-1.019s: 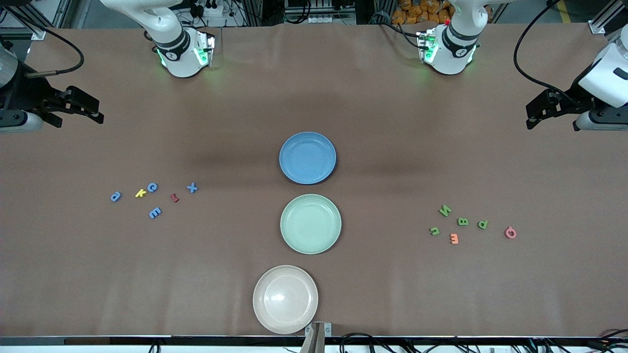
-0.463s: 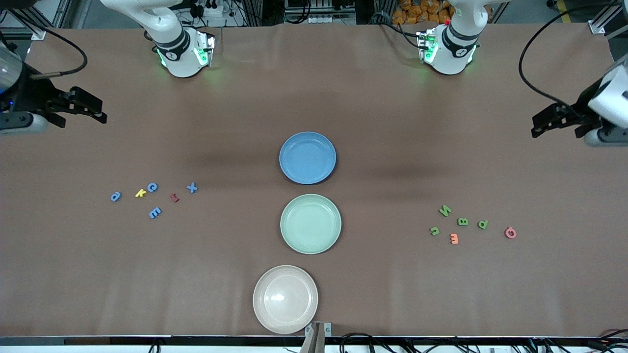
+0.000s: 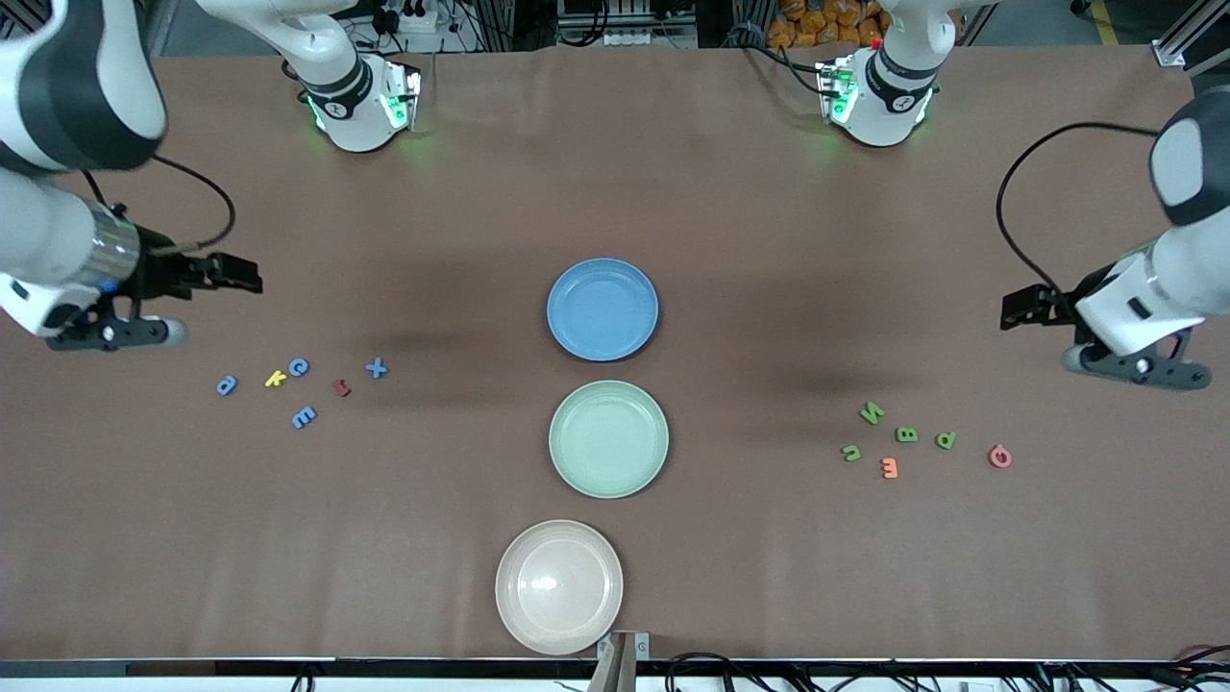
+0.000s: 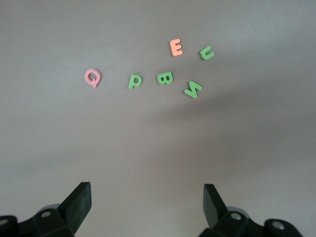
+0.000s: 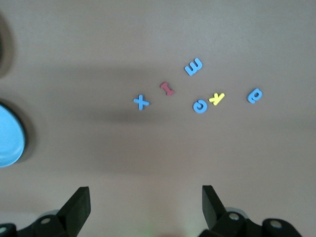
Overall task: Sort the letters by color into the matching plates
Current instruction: 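Grasp the blue C with the right gripper while the left gripper grasps green P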
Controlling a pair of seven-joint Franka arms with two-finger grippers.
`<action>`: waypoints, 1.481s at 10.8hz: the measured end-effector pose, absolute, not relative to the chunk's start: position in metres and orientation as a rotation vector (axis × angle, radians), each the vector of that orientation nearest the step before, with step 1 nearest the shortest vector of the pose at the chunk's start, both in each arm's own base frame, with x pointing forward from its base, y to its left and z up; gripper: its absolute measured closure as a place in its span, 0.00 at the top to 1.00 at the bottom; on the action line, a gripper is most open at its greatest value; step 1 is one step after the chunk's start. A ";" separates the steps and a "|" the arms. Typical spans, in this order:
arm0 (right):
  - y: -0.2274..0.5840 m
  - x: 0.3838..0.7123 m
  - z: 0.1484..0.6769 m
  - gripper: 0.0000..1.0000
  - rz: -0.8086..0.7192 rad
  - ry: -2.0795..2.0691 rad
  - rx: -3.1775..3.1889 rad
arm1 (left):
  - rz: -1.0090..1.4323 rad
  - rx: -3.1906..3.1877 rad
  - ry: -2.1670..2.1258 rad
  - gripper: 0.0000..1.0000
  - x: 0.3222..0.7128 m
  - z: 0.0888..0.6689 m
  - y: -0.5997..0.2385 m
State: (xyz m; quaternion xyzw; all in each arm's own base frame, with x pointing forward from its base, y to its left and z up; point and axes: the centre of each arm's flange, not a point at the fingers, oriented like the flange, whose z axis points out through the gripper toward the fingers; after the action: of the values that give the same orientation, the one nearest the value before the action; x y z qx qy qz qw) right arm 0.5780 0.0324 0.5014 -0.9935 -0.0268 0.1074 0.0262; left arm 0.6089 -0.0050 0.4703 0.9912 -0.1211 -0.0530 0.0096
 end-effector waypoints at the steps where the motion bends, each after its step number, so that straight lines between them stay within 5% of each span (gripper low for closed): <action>1: 0.033 0.583 0.478 1.00 0.322 -0.079 -3.073 | -0.169 3.069 -0.479 1.00 0.620 0.445 -0.004; 5: 0.048 0.579 0.377 1.00 0.156 -0.106 -3.092 | -0.207 3.004 -0.750 1.00 0.669 0.346 0.001; 9: 0.048 0.579 0.284 0.94 0.160 -0.163 -3.106 | -0.119 3.013 -0.971 1.00 0.699 0.270 -0.015; 16: -0.022 0.564 0.221 0.93 0.191 -1.109 -2.912 | -0.140 2.931 -1.222 1.00 0.711 0.193 -0.009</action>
State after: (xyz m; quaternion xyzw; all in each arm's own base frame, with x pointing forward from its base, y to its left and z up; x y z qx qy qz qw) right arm 0.5639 -0.0223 0.2206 -0.9327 -0.3553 0.0610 0.0099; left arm 0.7113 -0.0093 0.1933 0.9220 -0.3843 -0.0441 -0.0187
